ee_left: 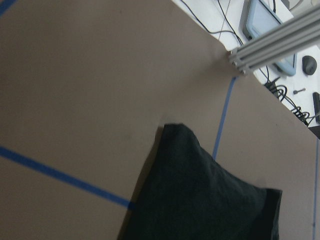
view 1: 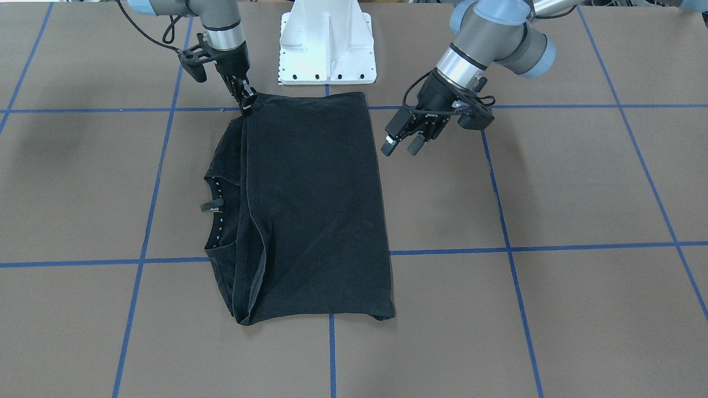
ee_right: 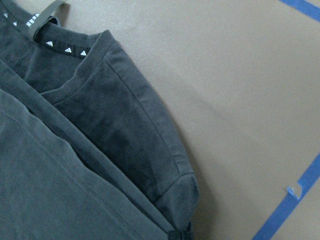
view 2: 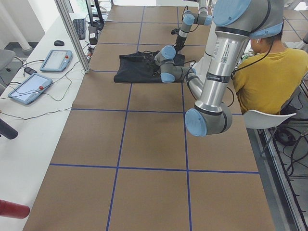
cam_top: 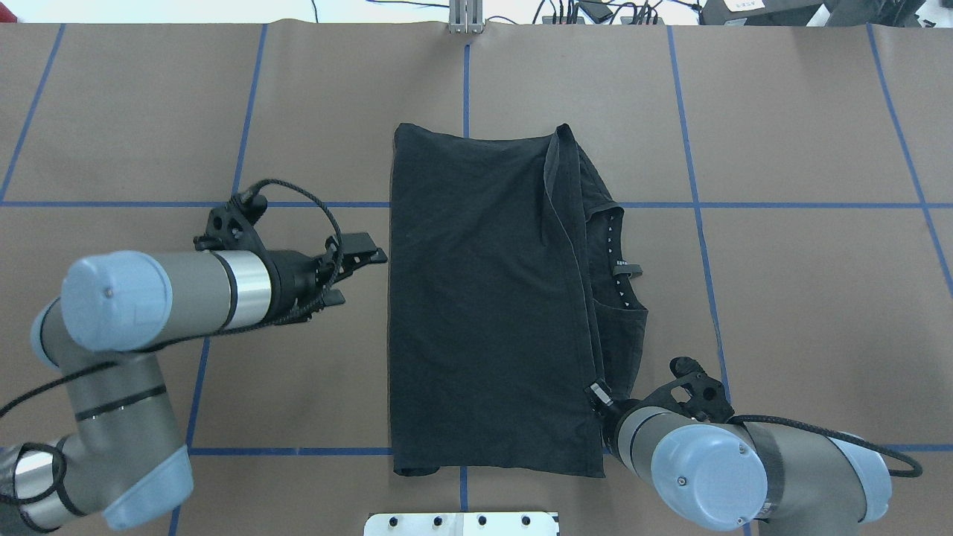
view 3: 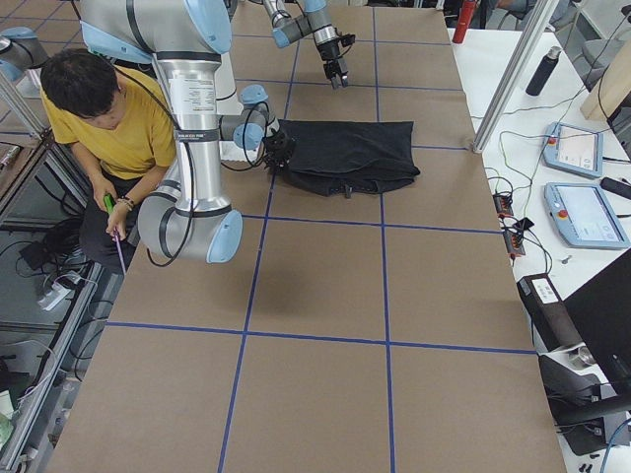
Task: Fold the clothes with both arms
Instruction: 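Bring the left gripper down to the shirt's other near corner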
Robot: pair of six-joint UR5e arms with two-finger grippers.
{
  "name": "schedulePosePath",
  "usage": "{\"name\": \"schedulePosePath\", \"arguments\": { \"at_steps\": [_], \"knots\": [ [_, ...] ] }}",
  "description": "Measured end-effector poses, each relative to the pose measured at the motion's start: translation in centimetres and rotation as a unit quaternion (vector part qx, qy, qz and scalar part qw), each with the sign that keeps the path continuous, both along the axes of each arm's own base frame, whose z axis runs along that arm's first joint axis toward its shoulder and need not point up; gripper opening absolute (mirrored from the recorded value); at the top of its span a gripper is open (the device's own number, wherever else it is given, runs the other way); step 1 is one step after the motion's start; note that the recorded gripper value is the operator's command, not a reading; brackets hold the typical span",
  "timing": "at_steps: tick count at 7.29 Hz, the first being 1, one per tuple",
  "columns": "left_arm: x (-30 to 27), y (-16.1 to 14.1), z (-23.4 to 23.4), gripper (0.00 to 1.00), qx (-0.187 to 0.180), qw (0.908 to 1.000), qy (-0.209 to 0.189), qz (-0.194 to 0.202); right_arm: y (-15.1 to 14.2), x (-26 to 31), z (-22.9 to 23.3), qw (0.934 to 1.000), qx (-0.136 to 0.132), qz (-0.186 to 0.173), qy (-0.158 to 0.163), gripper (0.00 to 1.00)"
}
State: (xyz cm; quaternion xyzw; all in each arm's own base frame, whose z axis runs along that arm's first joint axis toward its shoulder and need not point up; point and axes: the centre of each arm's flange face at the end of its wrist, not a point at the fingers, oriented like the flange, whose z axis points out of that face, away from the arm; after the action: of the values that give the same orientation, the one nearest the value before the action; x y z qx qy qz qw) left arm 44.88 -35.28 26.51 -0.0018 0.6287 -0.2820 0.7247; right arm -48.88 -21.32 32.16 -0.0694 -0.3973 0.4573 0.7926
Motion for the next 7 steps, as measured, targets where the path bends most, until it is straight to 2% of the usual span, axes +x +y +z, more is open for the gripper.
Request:
{"name": "schedulePosePath", "arguments": {
  "at_steps": [2, 4, 5, 6, 7],
  "knots": [
    [3.7, 6.2, 1.6, 0.86, -0.031, 0.9990, -0.006, 0.032, 0.1, 0.0, 0.0, 1.0000, 0.000, -0.001, 0.000, 0.00],
    [6.5, 11.0, 3.0, 0.79, -0.039, 0.9971, -0.018, 0.063, 0.1, 0.0, 0.0, 1.0000, 0.000, -0.002, -0.001, 0.00],
    [7.6, 12.8, 3.4, 0.79, -0.040, 0.9958, -0.024, 0.079, 0.1, 0.0, 0.0, 1.0000, 0.000, -0.002, 0.000, 0.00],
    [8.4, 14.1, 3.9, 0.72, -0.041, 0.9946, -0.029, 0.091, 0.1, 0.0, 0.0, 1.0000, 0.000, -0.002, 0.000, 0.00],
    [8.9, 14.8, 4.1, 0.60, -0.042, 0.9939, -0.032, 0.097, 0.1, 0.0, 0.0, 1.0000, 0.000, -0.002, -0.001, 0.00]
  ]
}}
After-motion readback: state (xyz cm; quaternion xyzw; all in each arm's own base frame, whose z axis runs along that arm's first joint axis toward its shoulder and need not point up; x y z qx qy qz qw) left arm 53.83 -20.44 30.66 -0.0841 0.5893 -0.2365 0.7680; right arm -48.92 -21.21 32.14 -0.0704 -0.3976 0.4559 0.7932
